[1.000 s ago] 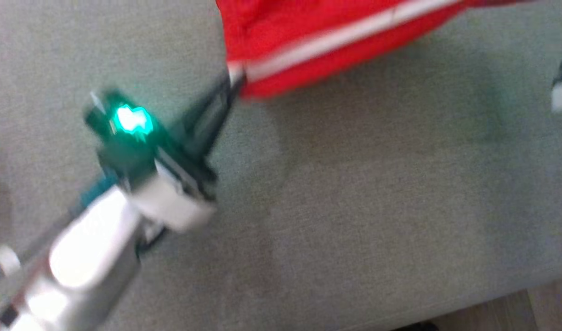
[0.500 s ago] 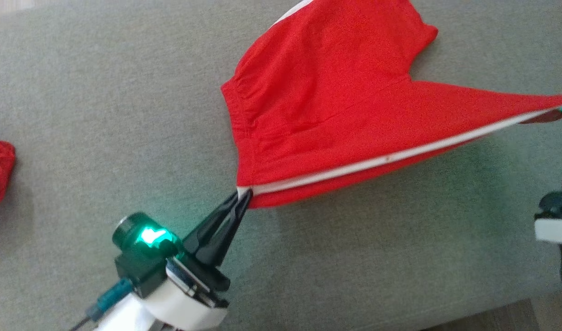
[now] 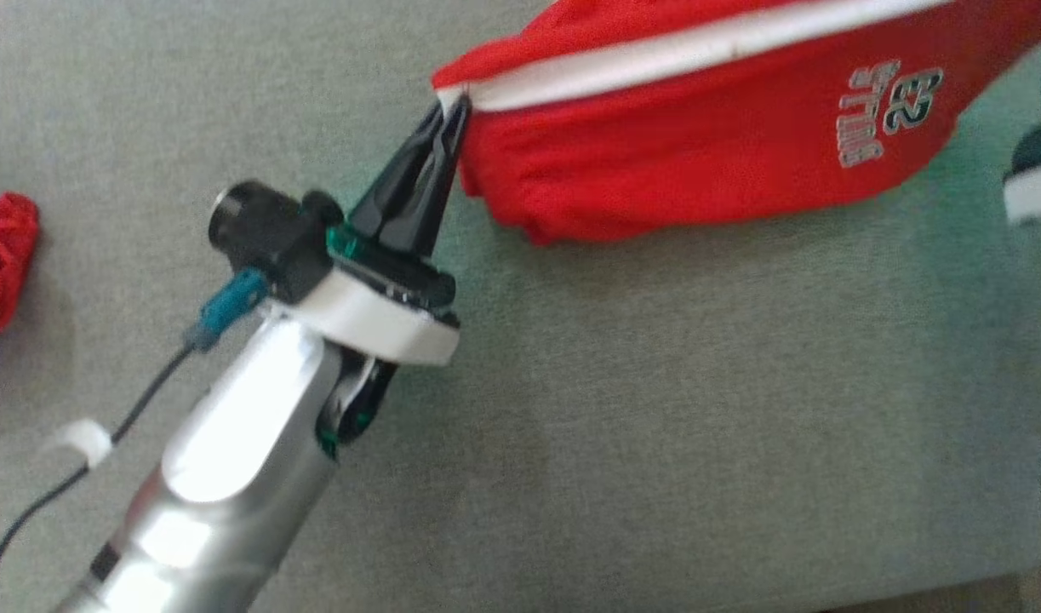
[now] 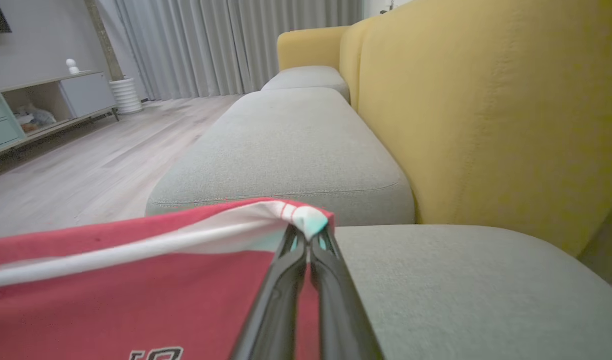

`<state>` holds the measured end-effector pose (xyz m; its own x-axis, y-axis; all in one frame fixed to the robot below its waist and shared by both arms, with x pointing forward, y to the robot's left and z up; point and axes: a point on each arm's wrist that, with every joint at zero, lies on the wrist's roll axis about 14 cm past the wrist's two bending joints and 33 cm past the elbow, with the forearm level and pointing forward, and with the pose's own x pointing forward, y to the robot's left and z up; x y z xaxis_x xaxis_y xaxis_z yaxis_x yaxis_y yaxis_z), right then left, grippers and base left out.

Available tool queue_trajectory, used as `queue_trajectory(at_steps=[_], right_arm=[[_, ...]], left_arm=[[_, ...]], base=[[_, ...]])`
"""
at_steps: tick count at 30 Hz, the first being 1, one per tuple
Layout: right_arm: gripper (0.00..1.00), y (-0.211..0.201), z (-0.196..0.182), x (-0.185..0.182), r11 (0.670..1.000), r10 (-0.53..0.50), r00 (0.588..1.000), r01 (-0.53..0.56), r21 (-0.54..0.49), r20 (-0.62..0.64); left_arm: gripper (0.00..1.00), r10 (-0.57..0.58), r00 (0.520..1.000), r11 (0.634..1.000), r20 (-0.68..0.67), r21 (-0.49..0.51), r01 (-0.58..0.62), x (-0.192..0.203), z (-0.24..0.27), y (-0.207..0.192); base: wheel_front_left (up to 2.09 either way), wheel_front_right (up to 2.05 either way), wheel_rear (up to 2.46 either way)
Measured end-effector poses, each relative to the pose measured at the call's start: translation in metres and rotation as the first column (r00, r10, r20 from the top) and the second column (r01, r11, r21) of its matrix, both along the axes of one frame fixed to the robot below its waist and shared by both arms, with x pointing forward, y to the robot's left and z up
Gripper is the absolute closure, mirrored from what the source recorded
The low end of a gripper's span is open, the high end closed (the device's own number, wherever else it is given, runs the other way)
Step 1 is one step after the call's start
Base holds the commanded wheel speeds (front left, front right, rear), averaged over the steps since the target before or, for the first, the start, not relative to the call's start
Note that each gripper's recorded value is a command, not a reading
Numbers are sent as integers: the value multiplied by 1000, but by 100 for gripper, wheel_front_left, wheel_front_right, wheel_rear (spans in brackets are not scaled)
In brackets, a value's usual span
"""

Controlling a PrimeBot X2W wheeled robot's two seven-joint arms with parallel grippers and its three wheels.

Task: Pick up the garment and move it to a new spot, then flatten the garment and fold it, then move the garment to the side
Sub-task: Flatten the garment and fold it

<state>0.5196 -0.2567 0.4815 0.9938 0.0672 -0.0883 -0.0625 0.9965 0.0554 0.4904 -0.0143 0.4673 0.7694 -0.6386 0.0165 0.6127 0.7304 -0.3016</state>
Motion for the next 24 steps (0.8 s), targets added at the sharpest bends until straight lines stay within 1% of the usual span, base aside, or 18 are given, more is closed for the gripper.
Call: queue_trajectory(at_steps=[7, 12, 13, 14, 15, 16, 19, 24], right_arm=[[100, 16, -29, 60, 997, 59, 995, -63, -45, -79], [100, 32, -65, 81, 991, 98, 979, -111, -68, -178], [100, 35, -71, 84, 991, 102, 977, -116, -67, -188], [95, 36, -75, 86, 991, 103, 975, -118, -65, -197], [7, 37, -79, 89, 991, 103, 973, -118, -63, -205], [0, 38, -80, 91, 991, 102, 974, -116, -60, -204], [0, 41, -74, 97, 992, 104, 984, -113, -54, -148], [0, 50, -62, 95, 993, 118, 987, -120, -13, -110]], left_arm=[[100, 36, 998, 999, -60, 40, -34, 31, -31, 2], [100, 69, 995, 996, -70, 69, -64, 44, -48, 6], [97, 75, 995, 995, -67, 71, -71, 45, -50, 7], [69, 82, 994, 994, -67, 71, -78, 46, -51, 7], [26, 87, 994, 994, -67, 71, -82, 46, -52, 8], [0, 92, 994, 994, -67, 70, -87, 47, -53, 9], [0, 109, 994, 990, -25, 89, -106, 46, -48, 12], [0, 167, 983, 979, 81, 106, -176, 42, -21, 20]], base=[[0, 0, 0], [0, 0, 0], [0, 0, 0], [0, 0, 0], [0, 0, 0], [0, 0, 0], [0, 0, 0], [0, 0, 0]])
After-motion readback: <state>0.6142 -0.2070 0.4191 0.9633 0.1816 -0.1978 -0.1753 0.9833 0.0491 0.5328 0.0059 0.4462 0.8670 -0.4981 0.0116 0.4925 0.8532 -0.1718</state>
